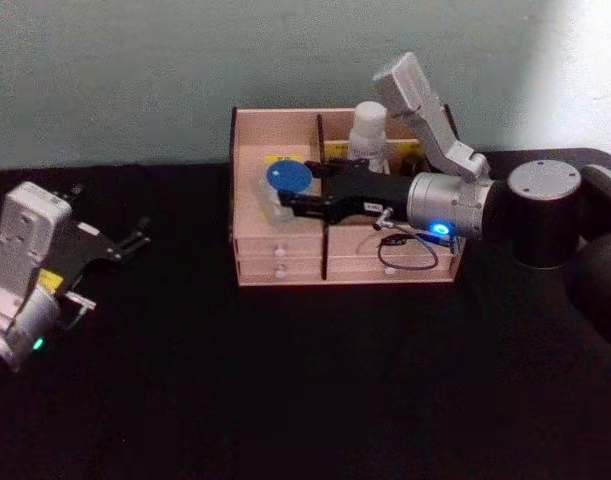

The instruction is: Pick up the facial cleanser and watermelon frost from the table and place them into the tiered storage box.

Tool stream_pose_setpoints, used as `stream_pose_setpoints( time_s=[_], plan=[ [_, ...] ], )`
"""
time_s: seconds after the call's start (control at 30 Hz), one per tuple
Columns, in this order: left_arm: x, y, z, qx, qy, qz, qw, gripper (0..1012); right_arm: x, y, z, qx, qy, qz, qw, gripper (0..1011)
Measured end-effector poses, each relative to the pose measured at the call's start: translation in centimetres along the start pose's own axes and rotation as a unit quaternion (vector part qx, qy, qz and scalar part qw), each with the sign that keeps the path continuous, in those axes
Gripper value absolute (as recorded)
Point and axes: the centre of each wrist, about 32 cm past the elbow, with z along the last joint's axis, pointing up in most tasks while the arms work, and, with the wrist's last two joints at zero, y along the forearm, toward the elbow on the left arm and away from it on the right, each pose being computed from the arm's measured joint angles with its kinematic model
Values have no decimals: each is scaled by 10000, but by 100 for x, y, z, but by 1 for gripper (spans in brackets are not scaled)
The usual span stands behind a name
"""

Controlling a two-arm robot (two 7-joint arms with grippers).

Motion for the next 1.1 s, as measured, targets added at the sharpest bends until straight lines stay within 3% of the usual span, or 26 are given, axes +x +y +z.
stream_pose_setpoints(
  time_s=[0.43, 0.53, 0.57, 0.83, 1.1],
  plan=[
    [0, 0, 0, -1, 0, 0, 10000, 1001, -1, -3, 2, -6, -5, 6, 10000, 703],
    [0, 0, 0, 0, 0, 0, 10000, 1001, -1, -3, 2, -6, -5, 8, 10000, 746],
    [0, 0, 0, 0, 0, 0, 10000, 1001, -1, -3, 1, -7, -5, 9, 10000, 805],
    [0, 0, 0, 0, 0, 0, 10000, 1001, -2, -5, 0, -11, -3, 12, 10000, 998],
    [0, 0, 0, 0, -1, 0, 10000, 1001, -8, -11, 1, 1, -8, 15, 10000, 1002]
  ],
)
